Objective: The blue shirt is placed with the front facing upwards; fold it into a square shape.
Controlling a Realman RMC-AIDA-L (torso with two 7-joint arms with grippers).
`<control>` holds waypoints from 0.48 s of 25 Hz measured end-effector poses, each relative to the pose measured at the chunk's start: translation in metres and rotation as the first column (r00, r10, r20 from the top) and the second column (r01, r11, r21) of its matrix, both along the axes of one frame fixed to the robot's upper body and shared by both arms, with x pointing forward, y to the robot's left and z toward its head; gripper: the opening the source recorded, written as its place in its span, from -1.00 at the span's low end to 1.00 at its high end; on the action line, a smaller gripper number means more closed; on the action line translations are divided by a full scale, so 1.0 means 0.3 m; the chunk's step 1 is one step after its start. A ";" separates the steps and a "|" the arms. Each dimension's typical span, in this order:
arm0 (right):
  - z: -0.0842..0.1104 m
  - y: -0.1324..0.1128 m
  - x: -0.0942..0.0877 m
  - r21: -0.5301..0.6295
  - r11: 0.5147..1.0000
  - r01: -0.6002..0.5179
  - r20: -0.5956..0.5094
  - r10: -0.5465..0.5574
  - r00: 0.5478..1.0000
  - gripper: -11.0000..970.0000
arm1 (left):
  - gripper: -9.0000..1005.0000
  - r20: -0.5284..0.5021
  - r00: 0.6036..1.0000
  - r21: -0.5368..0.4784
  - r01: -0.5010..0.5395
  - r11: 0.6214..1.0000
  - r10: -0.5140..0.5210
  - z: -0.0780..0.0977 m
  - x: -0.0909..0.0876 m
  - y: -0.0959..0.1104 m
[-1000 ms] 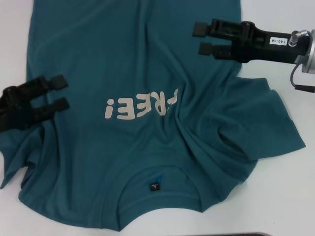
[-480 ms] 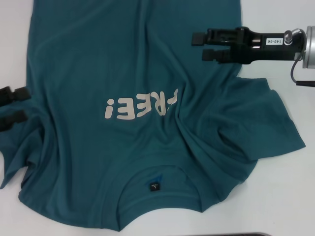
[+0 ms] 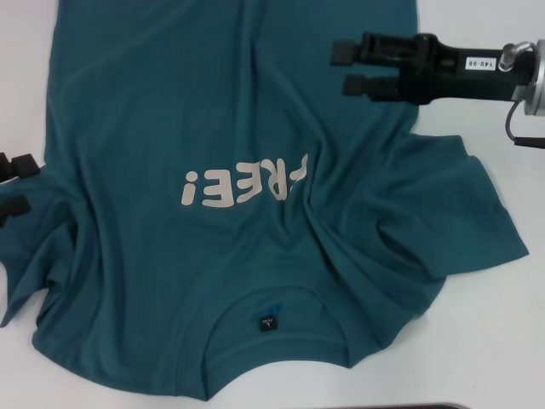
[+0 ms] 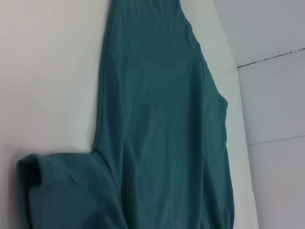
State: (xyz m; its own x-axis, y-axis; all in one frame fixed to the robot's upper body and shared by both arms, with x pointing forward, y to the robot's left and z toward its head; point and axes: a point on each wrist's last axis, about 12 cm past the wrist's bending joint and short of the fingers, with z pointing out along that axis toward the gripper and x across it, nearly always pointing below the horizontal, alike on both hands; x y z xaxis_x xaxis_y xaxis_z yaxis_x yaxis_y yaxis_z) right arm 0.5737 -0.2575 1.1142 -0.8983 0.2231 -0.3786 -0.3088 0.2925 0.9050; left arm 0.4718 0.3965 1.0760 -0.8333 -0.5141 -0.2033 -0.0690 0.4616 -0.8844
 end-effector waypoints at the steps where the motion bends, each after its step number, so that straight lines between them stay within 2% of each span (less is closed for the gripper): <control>1: 0.008 0.005 -0.001 0.024 1.000 -0.005 0.009 0.005 1.000 0.89 | 0.71 0.000 1.000 -0.001 0.000 1.000 0.000 0.000 0.000 -0.001; 5: 0.022 0.014 0.004 0.092 0.996 0.016 0.014 -0.017 1.000 0.89 | 0.71 0.000 1.000 -0.006 -0.002 1.000 0.002 -0.003 -0.002 -0.003; 9: 0.044 0.025 0.013 0.014 0.996 -0.085 0.059 0.084 0.995 0.89 | 0.71 -0.005 1.000 -0.011 -0.006 1.000 0.006 -0.008 -0.010 -0.003; 12: 0.052 0.021 0.019 -0.004 0.995 -0.100 0.067 0.100 0.993 0.89 | 0.71 -0.005 1.000 -0.013 -0.004 1.000 0.004 -0.009 -0.011 -0.005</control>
State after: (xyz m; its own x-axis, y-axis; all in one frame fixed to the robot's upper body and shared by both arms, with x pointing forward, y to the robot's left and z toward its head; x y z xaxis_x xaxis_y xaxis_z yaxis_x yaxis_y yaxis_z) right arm 0.5794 -0.2511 1.1298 -0.8887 0.1332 -0.4387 -0.3963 0.2577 0.8812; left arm 0.4686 0.3950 1.0733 -0.8321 -0.5203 -0.1922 -0.0758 0.4498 -0.8899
